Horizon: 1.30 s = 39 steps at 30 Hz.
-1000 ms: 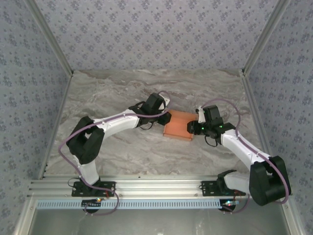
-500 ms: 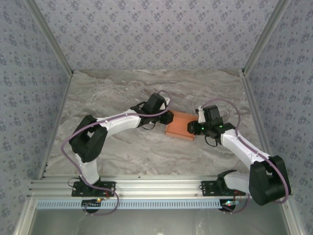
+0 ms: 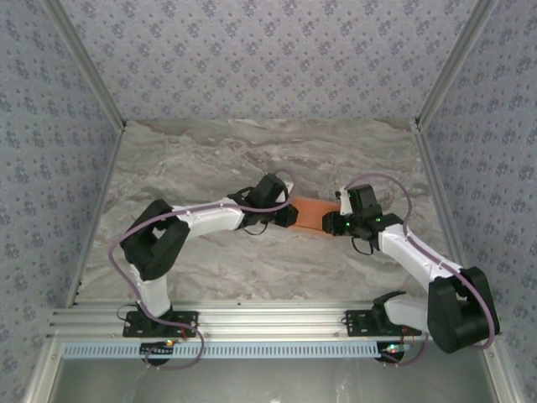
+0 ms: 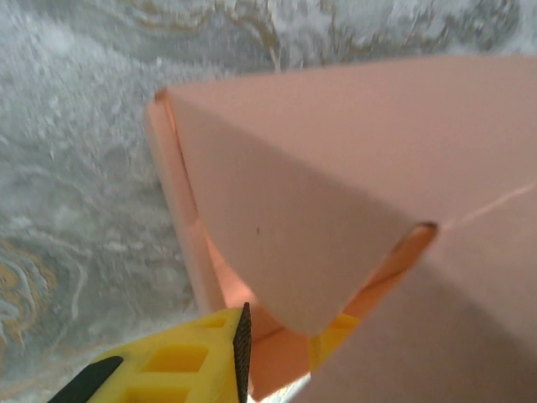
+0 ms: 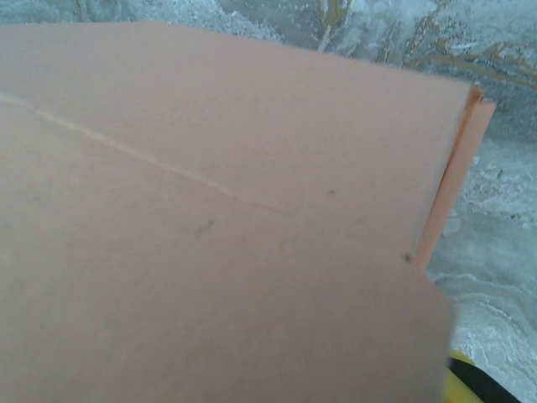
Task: Fold the paper box
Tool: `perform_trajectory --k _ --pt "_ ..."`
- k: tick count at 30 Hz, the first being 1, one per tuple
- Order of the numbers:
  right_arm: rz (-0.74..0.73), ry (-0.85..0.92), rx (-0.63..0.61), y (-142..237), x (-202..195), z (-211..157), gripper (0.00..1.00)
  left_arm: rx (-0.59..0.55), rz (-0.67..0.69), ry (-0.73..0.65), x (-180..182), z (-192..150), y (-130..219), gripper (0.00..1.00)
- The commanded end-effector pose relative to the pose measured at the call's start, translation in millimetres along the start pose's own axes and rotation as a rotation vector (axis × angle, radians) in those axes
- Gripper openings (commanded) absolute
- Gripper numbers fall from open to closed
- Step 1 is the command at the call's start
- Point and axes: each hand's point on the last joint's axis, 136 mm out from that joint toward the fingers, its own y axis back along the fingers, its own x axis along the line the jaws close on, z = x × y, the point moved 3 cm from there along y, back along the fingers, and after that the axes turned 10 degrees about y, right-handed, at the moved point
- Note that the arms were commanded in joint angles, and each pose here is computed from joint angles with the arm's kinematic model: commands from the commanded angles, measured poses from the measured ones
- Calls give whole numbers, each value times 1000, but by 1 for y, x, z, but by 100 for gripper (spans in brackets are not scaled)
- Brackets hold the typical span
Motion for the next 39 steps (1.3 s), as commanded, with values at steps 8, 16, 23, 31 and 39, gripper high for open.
perform_trajectory --k 8,16,23,31,39 --pt "-9 -2 -55 22 4 -3 47 -58 104 -7 17 0 0 26" --pt "9 -73 -110 45 6 -12 51 -53 69 -7 8 4 2 31" --pt "18 -145 -196 77 9 7 53 -69 21 -25 1 -1 28 44" --pt "-8 -186 -260 106 10 34 58 -84 -13 -11 3 -16 65 56" --pt "-121 -109 -262 95 -7 51 58 -247 -5 -20 -6 29 121 79"
